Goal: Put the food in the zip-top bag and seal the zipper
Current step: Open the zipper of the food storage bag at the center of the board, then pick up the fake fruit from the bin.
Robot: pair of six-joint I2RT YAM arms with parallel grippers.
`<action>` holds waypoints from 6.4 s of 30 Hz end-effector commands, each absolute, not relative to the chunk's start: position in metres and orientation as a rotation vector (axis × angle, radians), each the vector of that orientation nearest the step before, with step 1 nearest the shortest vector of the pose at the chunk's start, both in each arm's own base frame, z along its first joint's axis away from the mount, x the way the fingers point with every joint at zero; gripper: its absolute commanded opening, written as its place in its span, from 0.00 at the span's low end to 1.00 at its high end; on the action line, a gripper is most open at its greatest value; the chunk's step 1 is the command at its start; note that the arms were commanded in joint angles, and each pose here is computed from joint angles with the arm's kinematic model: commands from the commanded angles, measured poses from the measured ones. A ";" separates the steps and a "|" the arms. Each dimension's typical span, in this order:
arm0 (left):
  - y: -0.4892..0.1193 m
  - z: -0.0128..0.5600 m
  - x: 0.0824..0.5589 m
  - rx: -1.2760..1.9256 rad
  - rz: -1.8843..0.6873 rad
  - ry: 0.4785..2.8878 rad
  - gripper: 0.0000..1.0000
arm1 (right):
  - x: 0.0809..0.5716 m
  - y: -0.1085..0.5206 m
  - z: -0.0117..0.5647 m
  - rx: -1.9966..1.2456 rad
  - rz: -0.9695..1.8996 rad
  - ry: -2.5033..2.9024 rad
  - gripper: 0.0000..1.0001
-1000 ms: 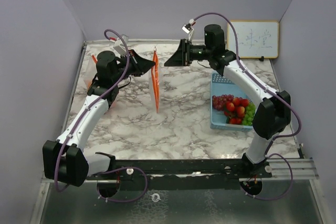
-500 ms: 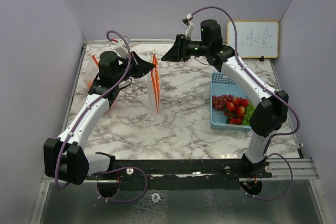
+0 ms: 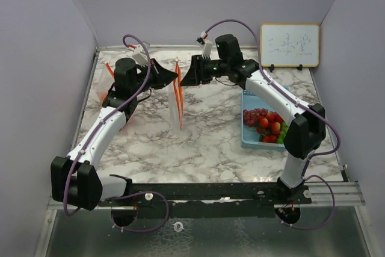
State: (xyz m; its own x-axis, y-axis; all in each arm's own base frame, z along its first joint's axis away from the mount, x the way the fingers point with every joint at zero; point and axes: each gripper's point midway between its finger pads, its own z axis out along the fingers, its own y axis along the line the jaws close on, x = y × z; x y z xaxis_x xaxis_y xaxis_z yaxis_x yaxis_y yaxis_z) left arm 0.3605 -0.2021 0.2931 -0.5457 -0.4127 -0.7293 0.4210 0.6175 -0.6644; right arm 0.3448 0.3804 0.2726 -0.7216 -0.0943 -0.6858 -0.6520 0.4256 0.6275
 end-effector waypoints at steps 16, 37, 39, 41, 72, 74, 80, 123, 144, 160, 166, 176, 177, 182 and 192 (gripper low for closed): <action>-0.205 0.318 0.362 0.024 -1.079 1.791 0.00 | 0.334 0.384 0.282 -0.611 1.359 2.066 0.46; -0.203 0.320 0.360 0.025 -1.065 1.782 0.00 | 0.346 0.385 0.261 -0.528 1.246 2.122 0.06; -0.201 0.317 0.358 0.025 -1.046 1.796 0.00 | 0.347 0.382 0.263 -0.524 1.227 2.118 0.03; -0.197 0.313 0.357 0.028 -1.009 1.820 0.00 | 0.350 0.377 0.264 -0.511 1.179 2.120 0.02; -0.205 0.324 0.370 -0.087 -1.059 1.985 0.26 | 0.408 0.352 0.333 -0.468 0.792 1.869 0.02; -0.207 0.327 0.370 -0.108 -1.083 1.982 0.37 | 0.408 0.355 0.334 -0.476 0.807 1.862 0.02; -0.216 0.322 0.370 -0.170 -1.173 1.988 0.48 | 0.408 0.365 0.337 -0.490 0.825 1.837 0.02; -0.138 0.251 0.340 0.011 -0.463 2.476 0.00 | 0.431 0.242 0.235 -0.213 0.313 2.067 0.02; -0.240 0.195 0.380 0.289 -0.434 2.593 0.00 | 0.405 0.237 0.258 -0.263 0.361 2.089 0.83; -0.258 0.186 0.385 0.363 -0.527 2.586 0.00 | 0.323 0.073 0.190 0.193 -0.058 2.555 1.00; -0.261 0.188 0.384 0.390 -0.554 2.579 0.00 | 0.285 0.037 0.187 0.429 -0.224 2.621 1.00; -0.267 0.186 0.382 0.411 -0.595 2.581 0.00 | 0.229 0.069 0.183 0.469 0.050 2.810 0.72; -0.267 0.185 0.382 0.411 -0.595 2.584 0.00 | 0.219 0.073 0.179 0.488 0.081 2.842 0.71; -0.266 0.180 0.381 0.414 -0.595 2.594 0.00 | 0.185 0.079 0.148 0.545 0.158 2.913 0.71; -0.266 0.178 0.375 0.418 -0.615 2.599 0.00 | 0.216 0.075 0.113 0.601 0.103 2.808 0.69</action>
State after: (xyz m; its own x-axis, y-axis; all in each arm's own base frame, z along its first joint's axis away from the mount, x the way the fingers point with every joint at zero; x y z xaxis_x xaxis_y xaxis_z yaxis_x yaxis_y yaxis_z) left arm 0.3757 -0.2632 0.1769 -0.8662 0.1794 -0.4665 0.3604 0.8708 -0.3345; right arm 0.1786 0.0716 0.1153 -0.9212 0.3659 -0.1322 0.3580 0.9303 0.0802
